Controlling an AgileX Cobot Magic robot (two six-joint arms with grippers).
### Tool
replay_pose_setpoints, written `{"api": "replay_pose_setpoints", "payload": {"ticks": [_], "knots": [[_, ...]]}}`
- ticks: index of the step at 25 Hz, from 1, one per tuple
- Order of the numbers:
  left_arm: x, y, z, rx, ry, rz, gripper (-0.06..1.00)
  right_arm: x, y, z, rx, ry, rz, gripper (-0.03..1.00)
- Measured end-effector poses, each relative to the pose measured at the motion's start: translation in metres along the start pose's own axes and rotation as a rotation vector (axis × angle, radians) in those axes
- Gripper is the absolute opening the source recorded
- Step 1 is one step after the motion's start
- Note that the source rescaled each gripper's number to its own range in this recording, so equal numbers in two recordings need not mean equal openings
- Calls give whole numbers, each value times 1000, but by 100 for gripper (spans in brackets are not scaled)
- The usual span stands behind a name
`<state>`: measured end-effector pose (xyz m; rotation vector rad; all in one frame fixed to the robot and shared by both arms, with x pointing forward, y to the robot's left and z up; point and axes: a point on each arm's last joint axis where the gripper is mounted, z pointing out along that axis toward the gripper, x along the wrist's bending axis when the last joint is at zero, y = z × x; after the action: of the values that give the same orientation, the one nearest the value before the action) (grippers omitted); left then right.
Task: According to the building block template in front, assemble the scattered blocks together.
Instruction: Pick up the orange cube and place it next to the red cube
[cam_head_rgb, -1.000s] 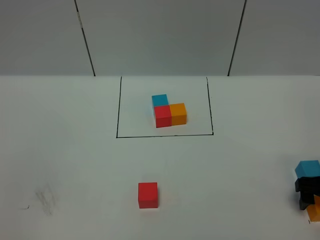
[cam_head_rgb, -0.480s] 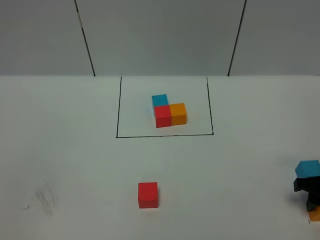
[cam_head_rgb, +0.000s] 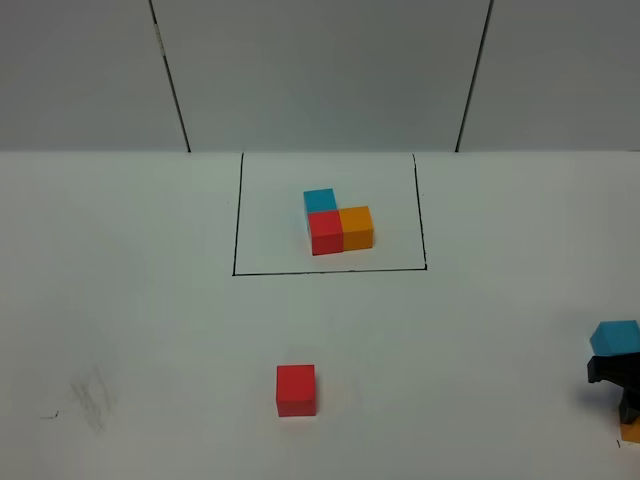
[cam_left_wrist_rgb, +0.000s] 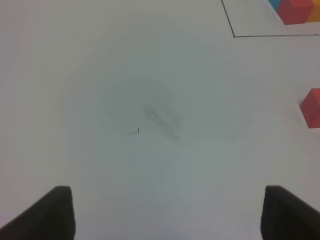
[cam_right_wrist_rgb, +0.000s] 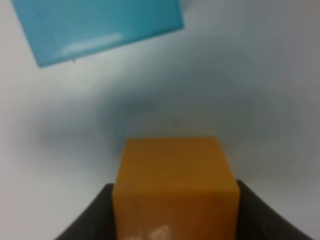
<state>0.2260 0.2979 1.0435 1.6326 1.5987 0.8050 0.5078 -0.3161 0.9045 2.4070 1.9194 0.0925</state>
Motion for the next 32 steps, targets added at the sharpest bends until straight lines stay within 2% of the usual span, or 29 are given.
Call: {"api": "replay_pose_setpoints", "payload": {"ticks": [5,10,13,16,21,26,32], "knots": [[0,0,0,0,0,0,93,-1,-7,-15,26,2,-46,22],[0,0,0,0,0,0,93,10,-21,-53,-16,86,-174,22],[0,0,0,0,0,0,93,27,-30,-71,-60,133,-367,22],[0,0,0,0,0,0,93,47,-37,-80,-54,146,-641,22],[0,0,0,0,0,0,93,77,-32,-96,-111,99,-1003,22],[0,0,0,0,0,0,93,113,-16,-108,-166,32,-1251,22],[0,0,0,-1,0,0,93,165,-1,-90,-102,-32,-1487,22]]}}
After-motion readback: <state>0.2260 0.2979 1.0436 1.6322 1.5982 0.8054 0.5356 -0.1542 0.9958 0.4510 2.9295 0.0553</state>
